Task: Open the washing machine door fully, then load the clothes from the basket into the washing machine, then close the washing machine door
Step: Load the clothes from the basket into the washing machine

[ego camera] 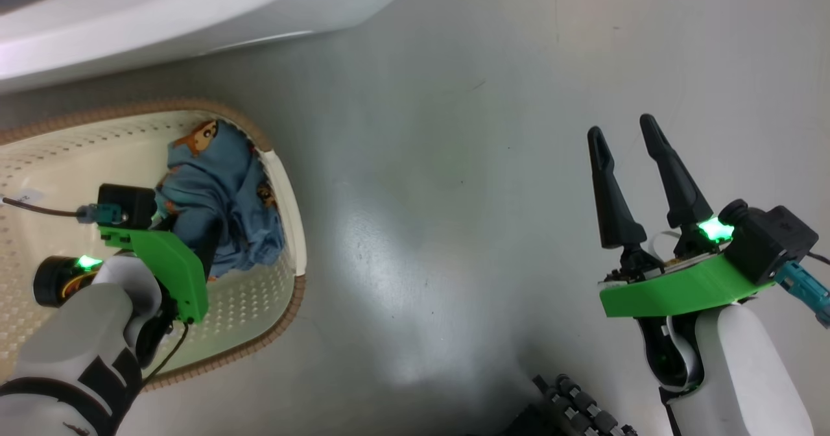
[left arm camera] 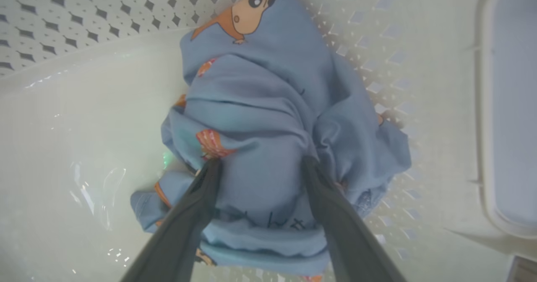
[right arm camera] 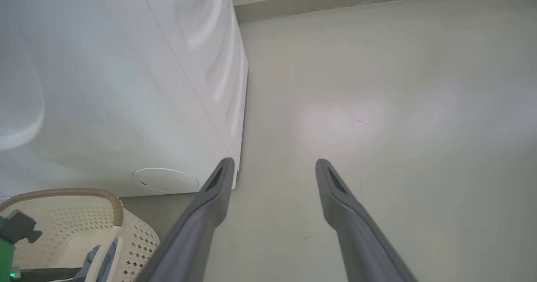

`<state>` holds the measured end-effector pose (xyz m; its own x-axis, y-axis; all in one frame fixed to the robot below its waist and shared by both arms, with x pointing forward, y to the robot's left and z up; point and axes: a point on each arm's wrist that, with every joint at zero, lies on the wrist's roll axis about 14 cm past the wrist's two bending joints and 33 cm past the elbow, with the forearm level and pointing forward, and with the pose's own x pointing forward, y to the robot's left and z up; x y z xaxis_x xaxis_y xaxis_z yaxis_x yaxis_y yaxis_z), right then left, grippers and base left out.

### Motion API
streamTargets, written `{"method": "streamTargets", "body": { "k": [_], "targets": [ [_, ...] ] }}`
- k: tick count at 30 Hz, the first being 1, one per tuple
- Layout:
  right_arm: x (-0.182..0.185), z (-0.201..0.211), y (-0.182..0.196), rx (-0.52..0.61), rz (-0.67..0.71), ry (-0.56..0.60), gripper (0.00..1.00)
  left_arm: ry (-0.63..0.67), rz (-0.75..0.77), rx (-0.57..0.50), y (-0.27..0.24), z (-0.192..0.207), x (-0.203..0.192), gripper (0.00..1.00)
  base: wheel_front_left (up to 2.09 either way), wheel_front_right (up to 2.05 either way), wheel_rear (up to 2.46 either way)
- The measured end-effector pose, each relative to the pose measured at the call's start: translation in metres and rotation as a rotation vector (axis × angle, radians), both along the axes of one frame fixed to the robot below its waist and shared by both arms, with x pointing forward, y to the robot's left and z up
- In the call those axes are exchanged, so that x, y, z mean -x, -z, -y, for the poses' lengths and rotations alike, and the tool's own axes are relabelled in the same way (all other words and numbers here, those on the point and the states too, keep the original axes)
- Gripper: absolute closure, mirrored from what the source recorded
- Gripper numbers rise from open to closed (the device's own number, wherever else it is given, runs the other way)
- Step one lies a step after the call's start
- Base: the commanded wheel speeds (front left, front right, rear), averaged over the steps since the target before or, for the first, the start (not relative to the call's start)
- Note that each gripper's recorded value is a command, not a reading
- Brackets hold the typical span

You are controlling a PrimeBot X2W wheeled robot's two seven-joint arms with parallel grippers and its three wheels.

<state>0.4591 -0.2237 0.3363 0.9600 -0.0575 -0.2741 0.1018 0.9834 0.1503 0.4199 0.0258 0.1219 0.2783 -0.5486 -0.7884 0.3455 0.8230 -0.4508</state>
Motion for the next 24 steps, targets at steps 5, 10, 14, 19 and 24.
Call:
{"method": "streamTargets", "body": {
  "k": [5,10,14,19,24],
  "targets": [
    [-0.001,0.002,-0.002,0.006,0.006,0.002,0.00,0.002,-0.015,0.016,-0.001,0.005,-0.001,0.62,0.00,0.00,0.00],
    [-0.002,0.003,-0.006,0.007,0.015,0.003,0.00,-0.004,-0.042,0.037,-0.005,0.011,0.001,1.00,0.00,0.00,0.00],
    [-0.003,0.003,-0.012,0.008,0.030,0.004,0.00,-0.014,-0.043,0.045,-0.012,0.011,0.001,1.00,0.00,0.00,0.00],
    [-0.007,0.001,-0.023,0.010,0.061,0.000,0.00,-0.064,0.002,0.059,-0.026,0.006,-0.009,1.00,0.00,0.00,0.00],
    [-0.010,-0.004,-0.037,0.005,0.094,-0.015,0.00,-0.133,0.059,0.089,-0.049,0.004,-0.019,1.00,0.00,0.00,0.00]
  ]
}}
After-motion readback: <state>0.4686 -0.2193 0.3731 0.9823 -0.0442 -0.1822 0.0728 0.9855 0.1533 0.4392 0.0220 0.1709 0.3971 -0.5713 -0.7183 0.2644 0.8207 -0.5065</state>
